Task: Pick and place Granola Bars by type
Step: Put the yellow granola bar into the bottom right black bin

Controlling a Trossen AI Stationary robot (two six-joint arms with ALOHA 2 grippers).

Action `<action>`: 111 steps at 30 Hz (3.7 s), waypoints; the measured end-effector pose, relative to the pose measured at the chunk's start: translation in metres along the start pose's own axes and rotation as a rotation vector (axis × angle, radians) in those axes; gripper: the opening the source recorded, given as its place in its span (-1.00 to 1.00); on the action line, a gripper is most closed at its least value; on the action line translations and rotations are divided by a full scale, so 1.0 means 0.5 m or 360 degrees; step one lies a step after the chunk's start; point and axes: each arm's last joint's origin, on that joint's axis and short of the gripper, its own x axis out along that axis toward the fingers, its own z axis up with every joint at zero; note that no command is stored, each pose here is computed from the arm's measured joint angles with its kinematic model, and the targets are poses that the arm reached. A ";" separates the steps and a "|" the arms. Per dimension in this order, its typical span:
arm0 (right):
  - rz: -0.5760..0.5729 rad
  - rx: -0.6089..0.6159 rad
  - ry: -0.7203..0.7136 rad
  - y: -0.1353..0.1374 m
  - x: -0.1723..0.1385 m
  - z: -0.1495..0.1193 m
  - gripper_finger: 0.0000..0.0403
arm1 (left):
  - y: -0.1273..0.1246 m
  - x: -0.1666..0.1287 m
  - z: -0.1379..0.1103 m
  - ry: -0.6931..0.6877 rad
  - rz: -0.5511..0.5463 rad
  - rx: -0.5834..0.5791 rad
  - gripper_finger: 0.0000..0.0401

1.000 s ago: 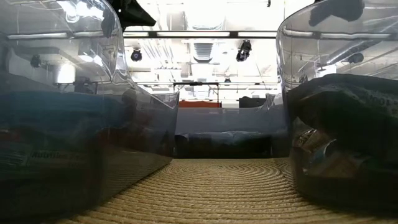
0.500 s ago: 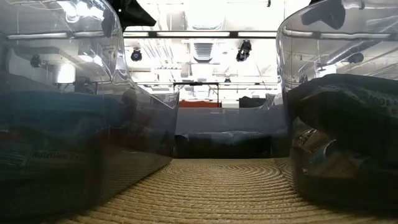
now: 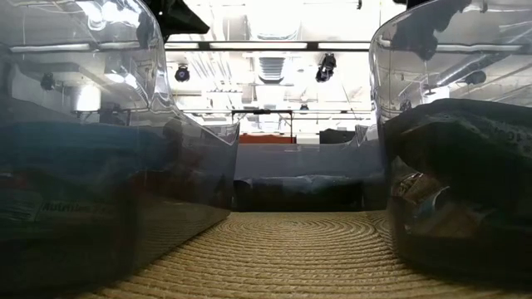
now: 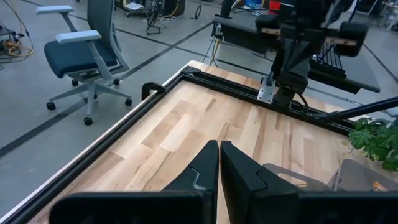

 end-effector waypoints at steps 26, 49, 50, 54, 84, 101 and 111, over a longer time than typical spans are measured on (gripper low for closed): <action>0.0158 0.0036 -0.0196 -0.042 0.120 -0.088 -0.96 | -0.003 0.000 -0.001 0.0019 -0.0096 0.0033 -1.00; 0.0191 0.0127 -0.0213 -0.041 0.119 -0.085 -0.96 | -0.020 0.080 -0.035 -0.0202 -0.0330 0.0230 -1.00; 0.0195 0.0126 -0.0213 -0.041 0.119 -0.085 -0.96 | -0.018 0.078 -0.047 -0.0182 -0.0300 0.0207 -1.00; 0.0200 0.0122 -0.0212 -0.040 0.119 -0.085 -0.96 | -0.016 0.064 -0.089 -0.0148 -0.0176 0.0146 -1.00; 0.0181 0.0213 -0.0213 -0.042 0.120 -0.085 -0.96 | -0.003 -0.049 -0.170 -0.0332 -0.0145 -0.0085 -1.00; 0.0028 0.0329 -0.0244 -0.048 0.120 -0.086 -0.96 | -0.004 -0.050 -0.166 -0.0345 -0.0147 -0.0088 -1.00; 0.0022 0.0313 -0.0230 -0.049 0.123 -0.091 -0.96 | -0.004 -0.050 -0.166 -0.0344 -0.0149 -0.0104 -1.00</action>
